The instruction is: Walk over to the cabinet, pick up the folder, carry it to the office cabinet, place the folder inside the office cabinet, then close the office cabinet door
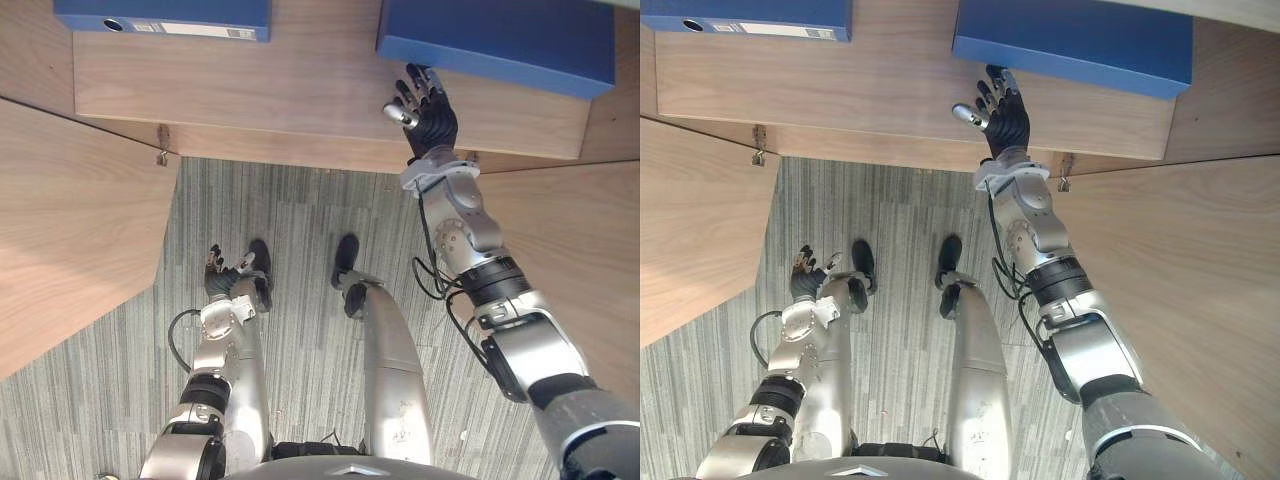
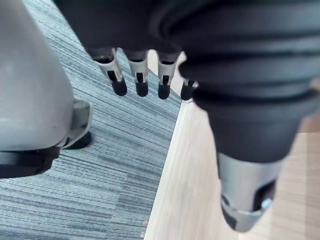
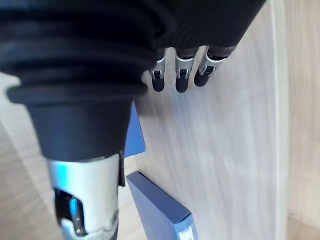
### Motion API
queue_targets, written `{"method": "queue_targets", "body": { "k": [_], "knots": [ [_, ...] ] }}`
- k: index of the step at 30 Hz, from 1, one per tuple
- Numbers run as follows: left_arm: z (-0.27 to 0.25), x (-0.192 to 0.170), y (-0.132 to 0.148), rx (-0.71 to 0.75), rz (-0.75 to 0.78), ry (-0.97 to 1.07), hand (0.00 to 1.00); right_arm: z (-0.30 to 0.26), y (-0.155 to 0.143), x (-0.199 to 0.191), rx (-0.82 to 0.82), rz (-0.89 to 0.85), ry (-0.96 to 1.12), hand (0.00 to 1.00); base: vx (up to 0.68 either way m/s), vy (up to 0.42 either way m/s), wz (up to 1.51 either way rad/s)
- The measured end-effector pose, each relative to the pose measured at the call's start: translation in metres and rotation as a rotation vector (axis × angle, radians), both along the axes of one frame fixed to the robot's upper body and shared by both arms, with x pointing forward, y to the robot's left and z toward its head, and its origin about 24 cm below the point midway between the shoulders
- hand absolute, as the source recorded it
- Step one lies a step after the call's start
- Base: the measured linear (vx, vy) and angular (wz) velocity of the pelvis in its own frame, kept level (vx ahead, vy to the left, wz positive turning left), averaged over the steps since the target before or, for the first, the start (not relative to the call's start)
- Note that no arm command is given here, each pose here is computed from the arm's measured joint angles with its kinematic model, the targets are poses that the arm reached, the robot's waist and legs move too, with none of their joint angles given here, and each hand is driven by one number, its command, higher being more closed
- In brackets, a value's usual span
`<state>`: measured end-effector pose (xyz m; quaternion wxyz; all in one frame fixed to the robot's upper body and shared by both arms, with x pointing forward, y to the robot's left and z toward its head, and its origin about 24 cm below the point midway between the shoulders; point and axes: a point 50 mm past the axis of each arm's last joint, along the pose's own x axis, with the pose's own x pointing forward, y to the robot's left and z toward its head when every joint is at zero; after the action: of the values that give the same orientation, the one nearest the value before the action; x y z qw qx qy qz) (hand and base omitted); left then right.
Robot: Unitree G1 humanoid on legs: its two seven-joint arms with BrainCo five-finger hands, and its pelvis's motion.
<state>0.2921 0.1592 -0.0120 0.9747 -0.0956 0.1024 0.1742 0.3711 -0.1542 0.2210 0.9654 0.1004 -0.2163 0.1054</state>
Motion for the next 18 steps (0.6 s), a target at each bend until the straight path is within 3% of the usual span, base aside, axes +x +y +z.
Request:
{"method": "queue_targets", "body": {
  "k": [7, 12, 18],
  "knots": [
    [-0.008, -0.005, 0.005, 0.042, -0.031, 0.025, 0.00, -0.020, 0.001, -0.013, -0.387, 0.028, -0.022, 0.00, 0.00, 0.000, 0.00],
    [-0.013, -0.010, 0.007, 0.045, -0.034, 0.043, 0.00, -0.021, -0.008, -0.014, -0.624, -0.063, -0.067, 0.00, 0.00, 0.008, -0.02],
    [-0.013, -0.010, 0.006, 0.053, -0.044, 0.043, 0.00, -0.009, -0.017, -0.027, -0.750, -0.208, -0.199, 0.00, 0.00, 0.000, 0.00]
  ]
}}
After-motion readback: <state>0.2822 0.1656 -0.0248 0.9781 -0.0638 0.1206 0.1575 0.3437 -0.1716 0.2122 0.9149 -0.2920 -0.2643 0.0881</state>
